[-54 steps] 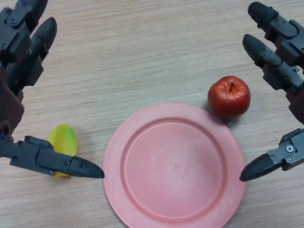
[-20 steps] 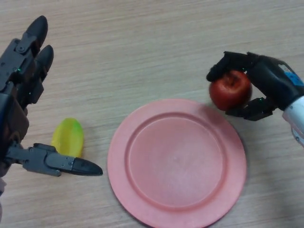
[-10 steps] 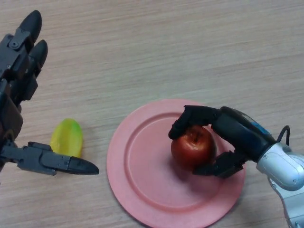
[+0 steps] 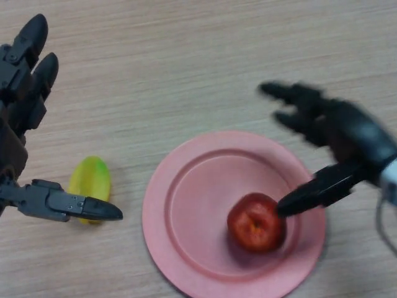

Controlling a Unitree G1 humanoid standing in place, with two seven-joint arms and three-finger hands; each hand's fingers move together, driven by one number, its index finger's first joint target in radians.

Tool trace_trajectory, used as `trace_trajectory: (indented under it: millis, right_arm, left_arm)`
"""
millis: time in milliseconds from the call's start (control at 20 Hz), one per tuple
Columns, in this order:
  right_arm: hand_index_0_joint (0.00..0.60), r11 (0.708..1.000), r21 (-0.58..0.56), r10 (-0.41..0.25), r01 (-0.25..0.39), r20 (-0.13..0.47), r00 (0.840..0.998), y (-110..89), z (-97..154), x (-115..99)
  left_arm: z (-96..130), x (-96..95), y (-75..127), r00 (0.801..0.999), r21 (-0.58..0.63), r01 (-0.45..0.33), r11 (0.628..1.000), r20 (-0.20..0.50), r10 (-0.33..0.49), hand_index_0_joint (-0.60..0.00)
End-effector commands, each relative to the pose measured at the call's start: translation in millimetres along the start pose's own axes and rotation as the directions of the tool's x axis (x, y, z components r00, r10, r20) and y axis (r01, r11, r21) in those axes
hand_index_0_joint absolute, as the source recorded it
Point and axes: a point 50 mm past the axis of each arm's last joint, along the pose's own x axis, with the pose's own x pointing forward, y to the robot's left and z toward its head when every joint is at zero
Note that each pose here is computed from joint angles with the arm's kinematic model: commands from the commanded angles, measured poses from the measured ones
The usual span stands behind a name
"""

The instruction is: Pick up the red apple and place it on the plate

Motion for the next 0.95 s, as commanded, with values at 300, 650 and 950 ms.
trace_trajectory:
  millis: [300, 650, 950]
  right_arm:
    - [0.0, 0.983, 0.029, -0.18, 0.181, 0.359, 0.916, -20.9, 41, -52]
    - [0.0, 0.991, 0.091, -0.127, 0.099, 0.386, 0.914, -13.2, 51, -61]
    - [0.0, 0.995, 0.077, -0.09, 0.063, 0.417, 0.905, -7.1, 61, -68]
  left_arm:
    - [29, -7.2, 9, 0.974, 0.075, -0.011, 0.997, 0.227, -0.006, 0.0]
    - [23, -2.3, -1, 0.983, 0.02, -0.018, 1.0, 0.182, 0.014, 0.0]
    - [28, -6.4, -6, 0.982, 0.019, 0.006, 1.0, 0.19, -0.009, 0.0]
